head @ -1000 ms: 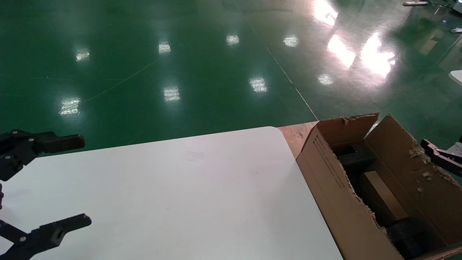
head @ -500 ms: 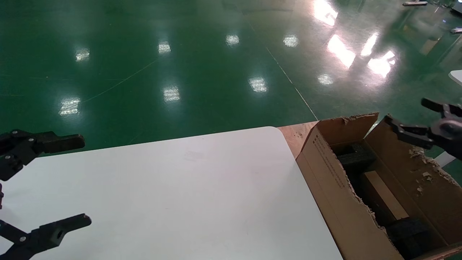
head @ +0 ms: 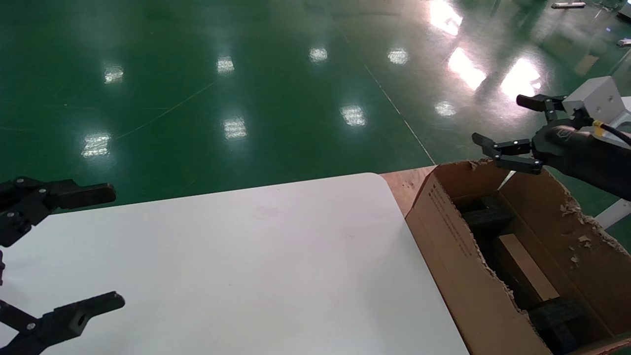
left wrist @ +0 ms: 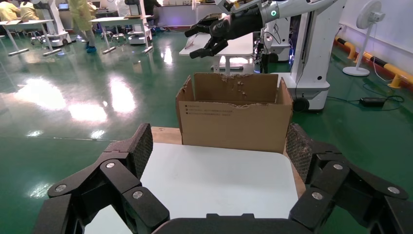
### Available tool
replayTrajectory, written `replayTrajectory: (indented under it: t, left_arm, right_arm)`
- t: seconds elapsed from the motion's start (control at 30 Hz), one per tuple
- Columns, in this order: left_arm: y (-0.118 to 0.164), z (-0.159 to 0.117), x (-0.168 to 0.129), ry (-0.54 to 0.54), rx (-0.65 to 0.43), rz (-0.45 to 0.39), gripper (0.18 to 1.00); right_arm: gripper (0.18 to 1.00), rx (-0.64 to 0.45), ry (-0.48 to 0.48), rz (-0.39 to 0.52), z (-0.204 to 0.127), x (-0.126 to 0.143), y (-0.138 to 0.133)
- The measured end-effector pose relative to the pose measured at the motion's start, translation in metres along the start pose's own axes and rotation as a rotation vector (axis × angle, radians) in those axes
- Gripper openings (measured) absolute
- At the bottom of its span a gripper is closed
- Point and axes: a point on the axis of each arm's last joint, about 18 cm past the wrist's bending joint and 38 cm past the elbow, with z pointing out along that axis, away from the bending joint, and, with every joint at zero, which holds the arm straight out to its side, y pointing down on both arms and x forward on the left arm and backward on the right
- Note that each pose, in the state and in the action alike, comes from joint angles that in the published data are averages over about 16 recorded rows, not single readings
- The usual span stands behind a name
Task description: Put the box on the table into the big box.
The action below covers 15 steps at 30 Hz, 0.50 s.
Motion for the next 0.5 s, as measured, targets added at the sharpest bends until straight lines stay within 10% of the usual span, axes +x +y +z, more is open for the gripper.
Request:
replayTrajectory:
  t: [0.5]
  left_arm:
    - [0.0, 0.0, 0.0, 0.0, 0.0, 0.0, 1.001]
  right_arm:
    - [1.001, 0.084, -0.114, -0.066, 0.012, -0.005, -0.049]
